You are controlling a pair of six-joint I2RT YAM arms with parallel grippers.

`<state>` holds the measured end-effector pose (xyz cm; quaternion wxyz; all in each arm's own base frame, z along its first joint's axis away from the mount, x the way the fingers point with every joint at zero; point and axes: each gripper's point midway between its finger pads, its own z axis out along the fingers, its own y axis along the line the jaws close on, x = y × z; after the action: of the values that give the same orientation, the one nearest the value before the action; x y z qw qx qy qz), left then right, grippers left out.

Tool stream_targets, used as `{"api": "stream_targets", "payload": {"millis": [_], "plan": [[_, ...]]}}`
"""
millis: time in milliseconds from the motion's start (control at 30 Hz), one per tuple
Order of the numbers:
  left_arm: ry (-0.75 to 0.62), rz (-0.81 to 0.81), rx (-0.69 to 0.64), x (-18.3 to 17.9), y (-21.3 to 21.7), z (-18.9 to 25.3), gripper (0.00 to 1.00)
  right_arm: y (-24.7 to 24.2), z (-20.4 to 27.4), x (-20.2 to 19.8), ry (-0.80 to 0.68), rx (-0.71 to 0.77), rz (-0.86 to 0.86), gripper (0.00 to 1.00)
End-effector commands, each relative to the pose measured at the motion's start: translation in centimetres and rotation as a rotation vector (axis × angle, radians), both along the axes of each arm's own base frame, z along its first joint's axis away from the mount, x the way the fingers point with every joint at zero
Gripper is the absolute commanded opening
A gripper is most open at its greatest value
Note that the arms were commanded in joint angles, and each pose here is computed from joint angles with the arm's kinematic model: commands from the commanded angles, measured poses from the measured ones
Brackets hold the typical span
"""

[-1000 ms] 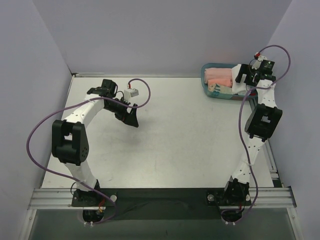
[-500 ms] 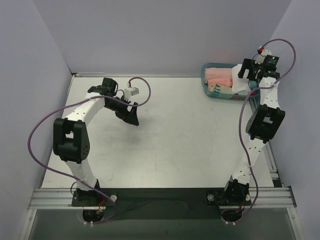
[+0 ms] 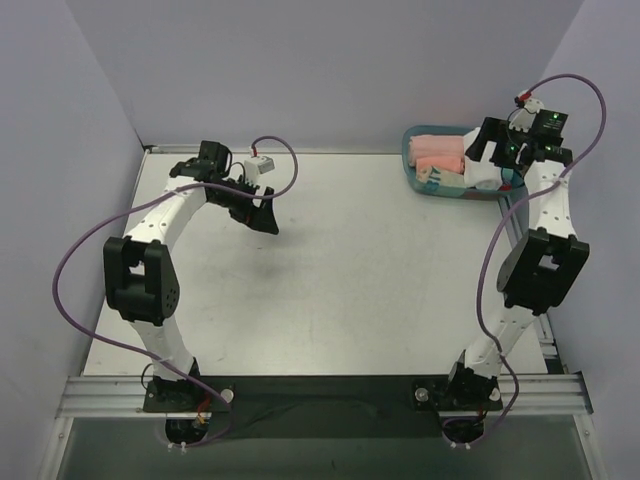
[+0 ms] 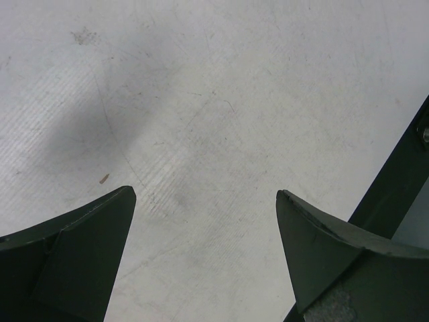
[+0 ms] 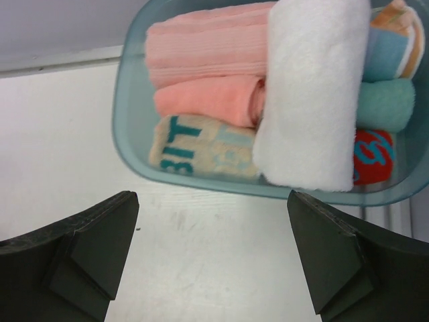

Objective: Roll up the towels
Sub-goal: Place the rolled towel into the container

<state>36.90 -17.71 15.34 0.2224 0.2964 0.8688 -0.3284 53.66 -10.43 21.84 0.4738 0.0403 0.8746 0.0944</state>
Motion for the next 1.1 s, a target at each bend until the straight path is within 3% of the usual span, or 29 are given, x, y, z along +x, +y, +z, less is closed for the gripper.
{"api": "stream_targets", "payload": {"millis": [0, 367, 633, 800, 1067], "plan": [[-0.050, 0.060, -0.019, 2.4, 0.6, 1.9, 0.97, 5.0, 3.5, -3.7, -0.015, 0.060, 0.113, 1.00], [-0.023, 0.197, 0.159, 2.4, 3.7, 0.5, 0.97, 14.8, -0.3, -14.6, 0.167, 0.111, 0.349, 1.00], [0.030, 0.136, 0.337, -3.6, 5.8, -3.2, 0.97, 20.4, -5.5, -20.3, 0.320, 0.155, 0.490, 1.00], [0.049, 0.103, 0.387, -7.3, 6.4, -5.3, 0.97, 23.5, -8.7, -23.8, 0.385, 0.069, 0.596, 1.00], [0.035, 0.099, 0.387, -9.5, 6.0, -6.4, 0.97, 24.4, -10.6, -26.5, 0.417, 0.058, 0.624, 1.00]]}}
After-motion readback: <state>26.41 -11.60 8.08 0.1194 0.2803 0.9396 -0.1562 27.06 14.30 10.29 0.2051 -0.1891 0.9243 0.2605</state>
